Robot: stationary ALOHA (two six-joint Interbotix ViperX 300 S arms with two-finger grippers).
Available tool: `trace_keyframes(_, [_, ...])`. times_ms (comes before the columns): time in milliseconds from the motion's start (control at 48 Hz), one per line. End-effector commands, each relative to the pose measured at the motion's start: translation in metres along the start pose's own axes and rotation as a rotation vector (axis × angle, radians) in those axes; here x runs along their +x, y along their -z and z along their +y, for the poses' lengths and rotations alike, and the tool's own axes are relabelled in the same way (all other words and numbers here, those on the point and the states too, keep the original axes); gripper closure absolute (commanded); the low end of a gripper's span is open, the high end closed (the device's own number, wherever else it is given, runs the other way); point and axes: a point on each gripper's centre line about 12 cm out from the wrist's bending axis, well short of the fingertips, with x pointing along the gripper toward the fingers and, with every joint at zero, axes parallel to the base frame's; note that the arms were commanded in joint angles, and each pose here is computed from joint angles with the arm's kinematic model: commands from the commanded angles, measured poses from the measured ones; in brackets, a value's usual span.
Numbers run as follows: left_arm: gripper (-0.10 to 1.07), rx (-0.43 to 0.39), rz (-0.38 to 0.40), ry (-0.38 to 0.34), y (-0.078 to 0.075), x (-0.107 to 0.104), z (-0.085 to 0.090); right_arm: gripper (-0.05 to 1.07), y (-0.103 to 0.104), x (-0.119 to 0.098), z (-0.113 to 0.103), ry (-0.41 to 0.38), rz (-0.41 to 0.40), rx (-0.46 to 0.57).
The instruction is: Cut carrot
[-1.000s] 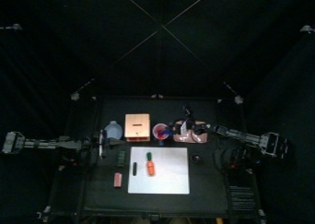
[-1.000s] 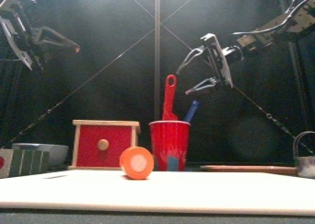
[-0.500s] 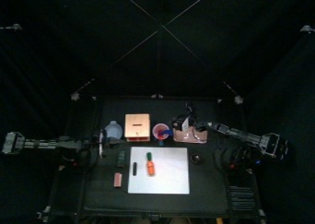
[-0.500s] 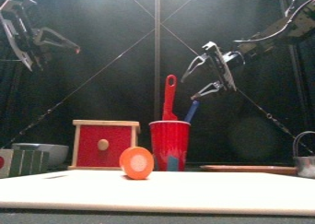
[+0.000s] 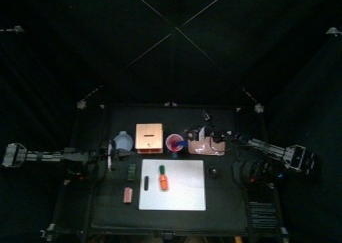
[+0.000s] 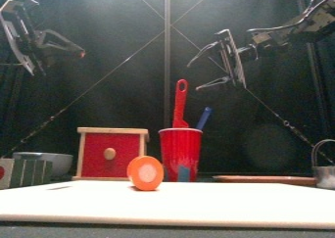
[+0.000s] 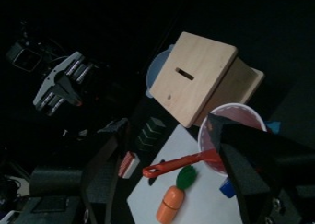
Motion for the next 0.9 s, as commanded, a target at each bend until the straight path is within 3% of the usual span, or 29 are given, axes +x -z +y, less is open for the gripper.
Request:
trace_keyframes(0, [0.99, 0.001, -0.014, -0.001, -0.005, 0.002, -0.001, 0.05, -0.009, -0.005, 0.018, -0.063, -0.015, -0.011])
trace_keyframes(354, [0.99, 0.001, -0.008, -0.002, -0.003, 0.001, 0.000, 0.05, -0.007, 0.003, 0.002, -0.009, -0.006, -0.016])
trace_keyframes(625, [0.99, -0.004, -0.002, -0.005, 0.000, 0.001, 0.001, 0.05, -0.024, -0.004, -0.023, 0.231, -0.144, -0.202])
trace_keyframes(875, [0.99, -0.014, 0.001, -0.011, 0.001, 0.000, 0.002, 0.05, -0.032, -0.005, -0.038, 0.333, -0.210, -0.199])
